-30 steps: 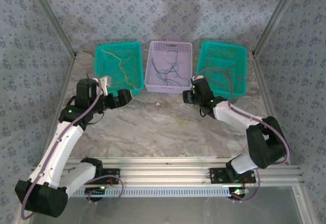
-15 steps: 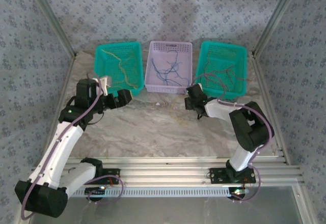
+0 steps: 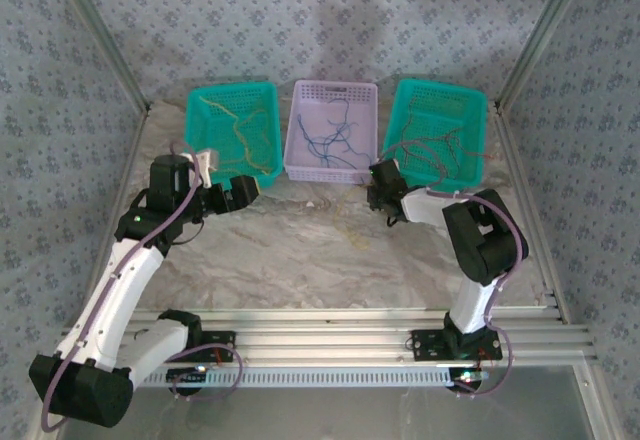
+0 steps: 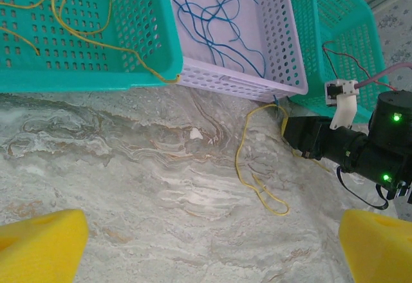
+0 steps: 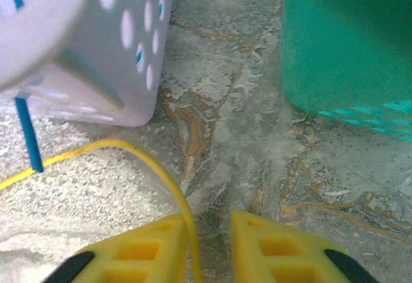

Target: Untangle the cables

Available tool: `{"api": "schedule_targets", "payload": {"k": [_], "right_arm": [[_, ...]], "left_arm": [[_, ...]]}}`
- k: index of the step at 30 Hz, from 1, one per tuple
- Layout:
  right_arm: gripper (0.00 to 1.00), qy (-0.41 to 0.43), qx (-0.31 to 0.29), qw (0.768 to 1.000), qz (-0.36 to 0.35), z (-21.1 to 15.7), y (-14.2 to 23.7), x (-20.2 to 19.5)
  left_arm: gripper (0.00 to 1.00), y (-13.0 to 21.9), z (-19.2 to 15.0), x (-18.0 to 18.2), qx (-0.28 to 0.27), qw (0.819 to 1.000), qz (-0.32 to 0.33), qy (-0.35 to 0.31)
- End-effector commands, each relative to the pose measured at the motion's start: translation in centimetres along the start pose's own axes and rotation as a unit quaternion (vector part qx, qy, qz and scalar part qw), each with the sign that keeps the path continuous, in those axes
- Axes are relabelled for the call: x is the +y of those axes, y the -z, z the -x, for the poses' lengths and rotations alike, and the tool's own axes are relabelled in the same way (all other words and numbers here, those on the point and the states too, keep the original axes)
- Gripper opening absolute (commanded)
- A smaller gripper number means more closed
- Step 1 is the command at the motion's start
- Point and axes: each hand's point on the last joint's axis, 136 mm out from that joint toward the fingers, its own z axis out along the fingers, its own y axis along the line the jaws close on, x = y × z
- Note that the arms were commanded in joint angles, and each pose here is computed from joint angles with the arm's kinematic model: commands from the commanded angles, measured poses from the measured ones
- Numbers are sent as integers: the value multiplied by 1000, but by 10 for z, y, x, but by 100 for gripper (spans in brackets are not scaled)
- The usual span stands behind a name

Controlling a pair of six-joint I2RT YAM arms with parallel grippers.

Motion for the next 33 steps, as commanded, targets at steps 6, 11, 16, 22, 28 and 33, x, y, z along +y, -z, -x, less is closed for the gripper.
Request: {"api": "schedule_targets", "payload": {"k": [6,11,16,22,28,33], "right_arm": [[6,1,27,999,26,-18,1,11],[0,6,12,999,43,-15,20,19],[0,21,-15,997,73,-4,52,33],[0,35,-78,989,118,26,113,55],[0,53,-161,970,174,81,185,94],[0,60,-225,952,200,145,230,120]], "left_arm": [[100,5,1,0,-6,1000,3,-11],[99,5,1,1,-7,1000,3,-11],[100,7,3,0,-11,1000,5,-12],[100,12,6,3,-26,999,16,-14],[100,18,10,7,-43,999,30,-14],[100,24,12,9,-56,998,40,-15]]}}
